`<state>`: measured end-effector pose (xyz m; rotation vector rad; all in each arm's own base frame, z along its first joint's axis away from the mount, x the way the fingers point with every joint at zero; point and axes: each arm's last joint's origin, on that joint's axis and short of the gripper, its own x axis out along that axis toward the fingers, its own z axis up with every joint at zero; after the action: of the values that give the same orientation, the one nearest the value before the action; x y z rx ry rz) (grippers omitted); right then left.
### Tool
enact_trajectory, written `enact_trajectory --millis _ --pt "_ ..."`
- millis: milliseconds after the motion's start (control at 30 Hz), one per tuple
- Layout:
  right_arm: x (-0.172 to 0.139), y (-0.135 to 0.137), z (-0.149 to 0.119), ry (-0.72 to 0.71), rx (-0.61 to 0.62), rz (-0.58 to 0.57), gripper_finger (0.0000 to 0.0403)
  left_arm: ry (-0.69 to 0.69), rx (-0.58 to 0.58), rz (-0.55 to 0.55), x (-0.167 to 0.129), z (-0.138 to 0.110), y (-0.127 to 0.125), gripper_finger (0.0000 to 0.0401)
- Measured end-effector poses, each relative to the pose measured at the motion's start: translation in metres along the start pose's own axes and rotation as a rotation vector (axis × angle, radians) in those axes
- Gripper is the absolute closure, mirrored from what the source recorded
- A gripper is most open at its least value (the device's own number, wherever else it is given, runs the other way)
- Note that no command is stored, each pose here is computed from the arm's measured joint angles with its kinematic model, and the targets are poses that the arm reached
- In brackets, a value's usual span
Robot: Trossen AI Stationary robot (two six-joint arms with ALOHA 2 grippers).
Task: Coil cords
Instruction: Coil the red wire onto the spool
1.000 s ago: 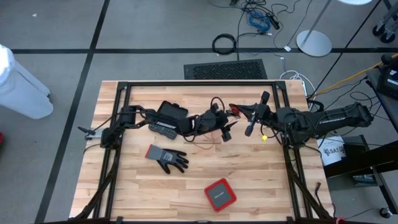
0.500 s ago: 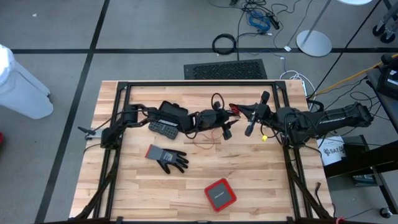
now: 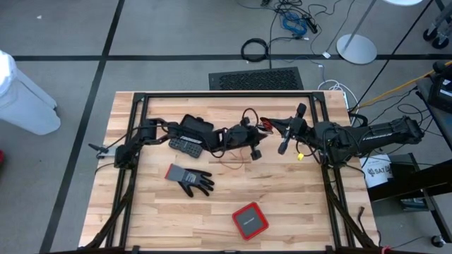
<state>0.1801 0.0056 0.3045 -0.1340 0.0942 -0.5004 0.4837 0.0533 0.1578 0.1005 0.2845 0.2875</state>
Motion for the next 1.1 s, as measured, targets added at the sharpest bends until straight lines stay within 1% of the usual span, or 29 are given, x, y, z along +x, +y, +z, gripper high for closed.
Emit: enact_trajectory --millis 133,400,500,567,667,800,1000,1100 --pt "0.000 0.000 0.000 0.002 -0.008 -0.001 0.0403 0.125 0.032 -0.019 -0.002 -0.012 -0.009 0.0398" --pt "-0.004 -0.004 0.003 -0.020 -0.004 -0.004 0.0403 0.434 0.158 -0.069 -0.022 -0.038 -0.045 0.0400" --pt "-0.006 -0.005 0.004 -0.023 -0.001 -0.003 0.0403 0.513 0.215 -0.065 -0.032 -0.043 -0.059 0.0400" --pt "-0.007 -0.005 0.004 -0.019 -0.004 -0.002 0.0403 0.553 0.249 -0.070 -0.040 -0.042 -0.068 0.0400" --pt "-0.007 -0.005 0.003 -0.017 -0.005 -0.002 0.0403 0.606 0.299 -0.076 -0.054 -0.038 -0.080 0.0400" --pt "-0.007 -0.006 0.003 -0.018 -0.003 -0.001 0.0403 0.641 0.341 -0.085 -0.078 -0.020 -0.091 0.0401" --pt "-0.007 -0.006 0.003 -0.016 -0.002 0.003 0.0403 0.692 0.320 -0.099 -0.117 0.010 -0.097 0.0401" --pt "-0.007 -0.006 0.003 -0.017 -0.002 0.007 0.0403 0.713 0.288 -0.133 -0.138 0.025 -0.098 0.0395"
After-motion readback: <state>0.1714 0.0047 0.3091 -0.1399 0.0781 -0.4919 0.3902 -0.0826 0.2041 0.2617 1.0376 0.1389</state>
